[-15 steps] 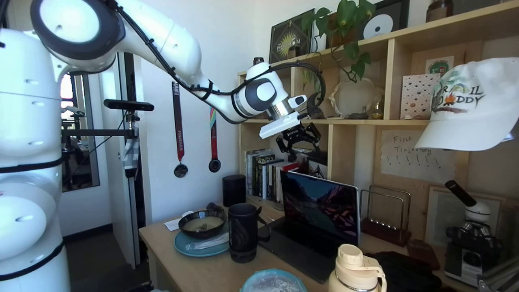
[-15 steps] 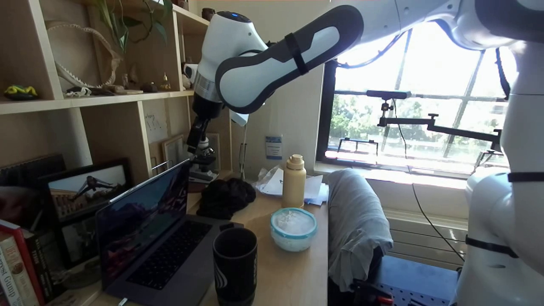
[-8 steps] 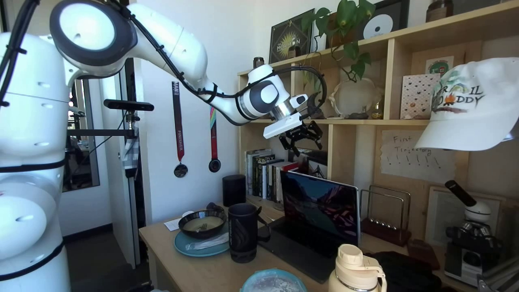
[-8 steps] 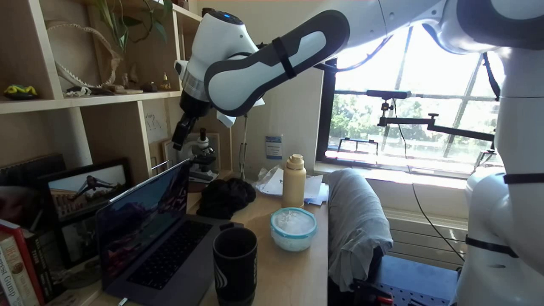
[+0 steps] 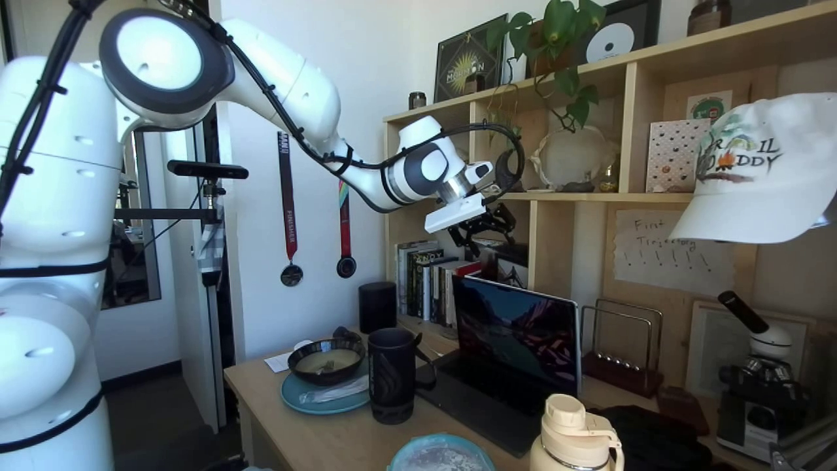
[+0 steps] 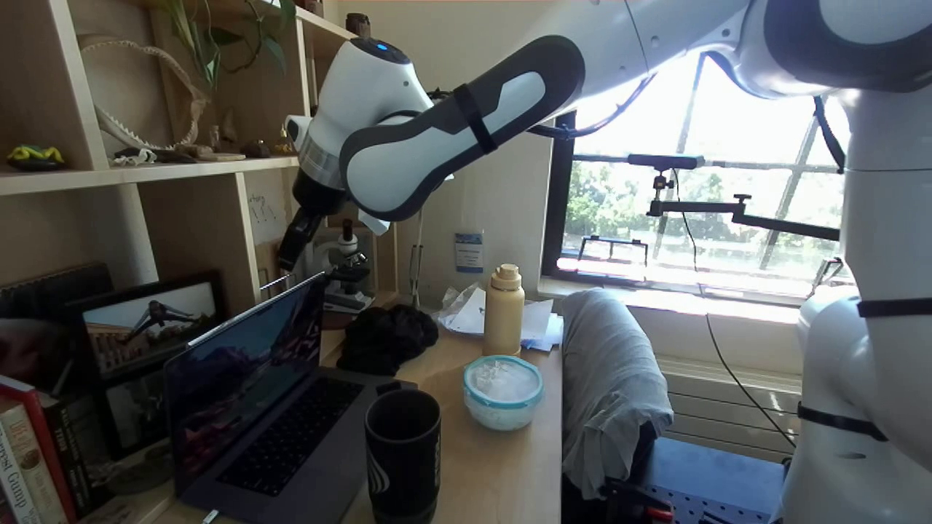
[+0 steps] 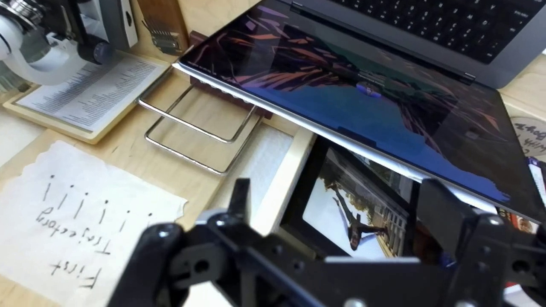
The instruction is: Close the laptop
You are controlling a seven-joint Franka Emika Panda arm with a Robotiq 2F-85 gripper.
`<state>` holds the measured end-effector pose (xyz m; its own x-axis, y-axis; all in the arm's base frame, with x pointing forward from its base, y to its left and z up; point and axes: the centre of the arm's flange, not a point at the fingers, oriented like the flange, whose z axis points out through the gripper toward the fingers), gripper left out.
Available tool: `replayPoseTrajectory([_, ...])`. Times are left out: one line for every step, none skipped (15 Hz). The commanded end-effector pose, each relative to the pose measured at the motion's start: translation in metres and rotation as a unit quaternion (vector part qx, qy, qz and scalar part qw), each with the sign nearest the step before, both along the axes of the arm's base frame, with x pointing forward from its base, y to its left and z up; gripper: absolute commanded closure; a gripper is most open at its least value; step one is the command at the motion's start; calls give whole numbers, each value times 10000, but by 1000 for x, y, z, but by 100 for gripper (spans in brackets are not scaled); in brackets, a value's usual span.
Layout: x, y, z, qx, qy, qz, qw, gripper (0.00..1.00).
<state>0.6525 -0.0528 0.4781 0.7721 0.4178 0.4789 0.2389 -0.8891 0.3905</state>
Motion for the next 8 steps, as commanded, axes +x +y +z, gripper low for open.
replayPoseTrajectory([17, 8, -15, 151, -149, 292, 9993, 0])
replayPoseTrajectory([23, 12, -21, 189, -191, 386, 9989, 0])
replayPoseTrajectory([30, 15, -28, 172, -236, 488, 9984, 0])
replayPoseTrajectory([35, 17, -33, 213, -263, 563, 9978, 0])
replayPoseTrajectory([41, 19, -36, 236, -321, 640, 9972, 0])
replayPoseTrajectory([46, 20, -41, 269, -379, 706, 9964, 0])
replayPoseTrajectory([52, 20, -45, 301, -419, 766, 9957, 0])
replayPoseTrajectory([57, 20, -49, 335, -471, 813, 9950, 0])
